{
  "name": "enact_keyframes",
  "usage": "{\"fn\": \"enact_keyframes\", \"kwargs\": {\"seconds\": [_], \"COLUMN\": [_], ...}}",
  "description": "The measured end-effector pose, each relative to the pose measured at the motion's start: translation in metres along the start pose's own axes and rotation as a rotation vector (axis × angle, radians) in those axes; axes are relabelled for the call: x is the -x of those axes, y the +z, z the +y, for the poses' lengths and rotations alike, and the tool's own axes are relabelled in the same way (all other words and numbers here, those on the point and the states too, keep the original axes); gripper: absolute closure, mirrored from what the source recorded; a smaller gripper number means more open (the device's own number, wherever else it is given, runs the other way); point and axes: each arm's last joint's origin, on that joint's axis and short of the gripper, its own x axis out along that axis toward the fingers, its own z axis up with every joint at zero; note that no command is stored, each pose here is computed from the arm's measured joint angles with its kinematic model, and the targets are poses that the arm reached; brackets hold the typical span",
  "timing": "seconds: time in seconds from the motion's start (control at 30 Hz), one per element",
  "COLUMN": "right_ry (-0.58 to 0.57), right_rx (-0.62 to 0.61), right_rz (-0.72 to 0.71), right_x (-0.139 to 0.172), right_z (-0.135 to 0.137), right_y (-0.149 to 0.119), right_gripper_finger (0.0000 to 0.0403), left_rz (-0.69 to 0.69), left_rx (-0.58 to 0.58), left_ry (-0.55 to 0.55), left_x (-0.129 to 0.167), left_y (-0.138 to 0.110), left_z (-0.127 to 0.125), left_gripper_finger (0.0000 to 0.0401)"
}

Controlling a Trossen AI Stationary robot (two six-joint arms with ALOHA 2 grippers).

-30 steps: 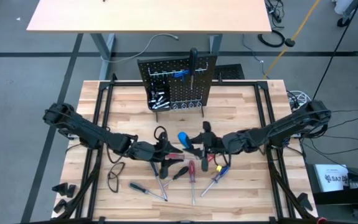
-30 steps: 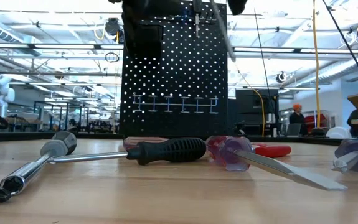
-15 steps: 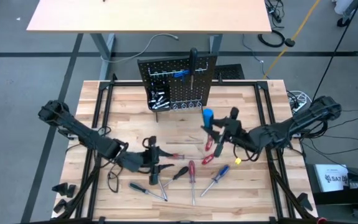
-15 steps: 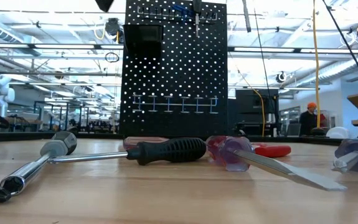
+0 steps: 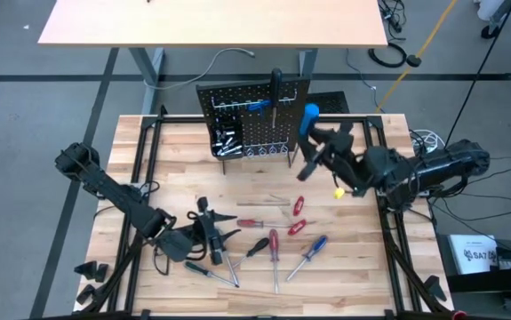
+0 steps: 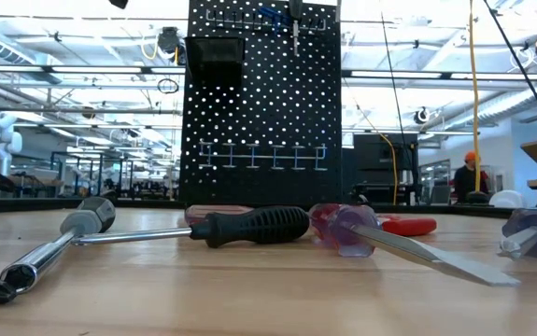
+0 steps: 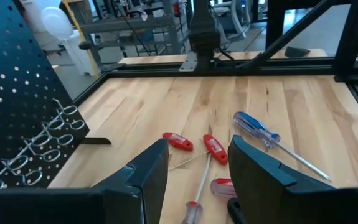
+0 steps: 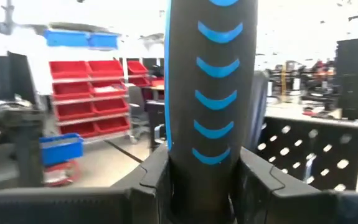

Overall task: Hang tools onto peg board
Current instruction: Hang the blue-black screwdriver on the pegboard

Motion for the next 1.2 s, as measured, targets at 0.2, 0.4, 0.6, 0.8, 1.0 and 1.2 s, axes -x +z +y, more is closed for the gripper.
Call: {"fn": "enact_keyframes", "kwargs": {"seconds": [0.2,0.4,0.6,0.8,1.0,1.2], "right_ry": [-0.085,-0.167,-0.228,-0.271,-0.281,-0.307], "right_rx": [0.052,0.098,0.079,0.053,0.054,0.064], "right_rz": [0.021,0.052,0.053,0.045,0.052,0.051], "right_x": [-0.034,-0.065,-0.079,-0.088,-0.1,-0.106], "right_z": [-0.001,-0.005,-0.018,-0.028,-0.033,-0.038], "right_y": [0.016,0.016,0.014,0.012,0.003,0.0], "right_gripper_finger": [0.0294,0.0294,0.0294,0.0294,0.0294,0.0294], "left_rz": [0.0,0.0,-0.001,-0.001,-0.001,-0.002], "left_rx": [-0.024,-0.023,-0.054,-0.075,-0.077,-0.076], "left_ry": [-0.001,-0.006,-0.03,-0.032,-0.033,-0.034], "left_x": [0.0,0.001,0.004,0.005,0.005,0.005], "left_y": [0.0,0.0,-0.001,-0.001,-0.001,-0.001], "left_z": [0.0,-0.001,-0.004,-0.005,-0.005,-0.005], "left_gripper_finger": [0.0232,0.0232,0.0232,0.0232,0.0232,0.0232]}}
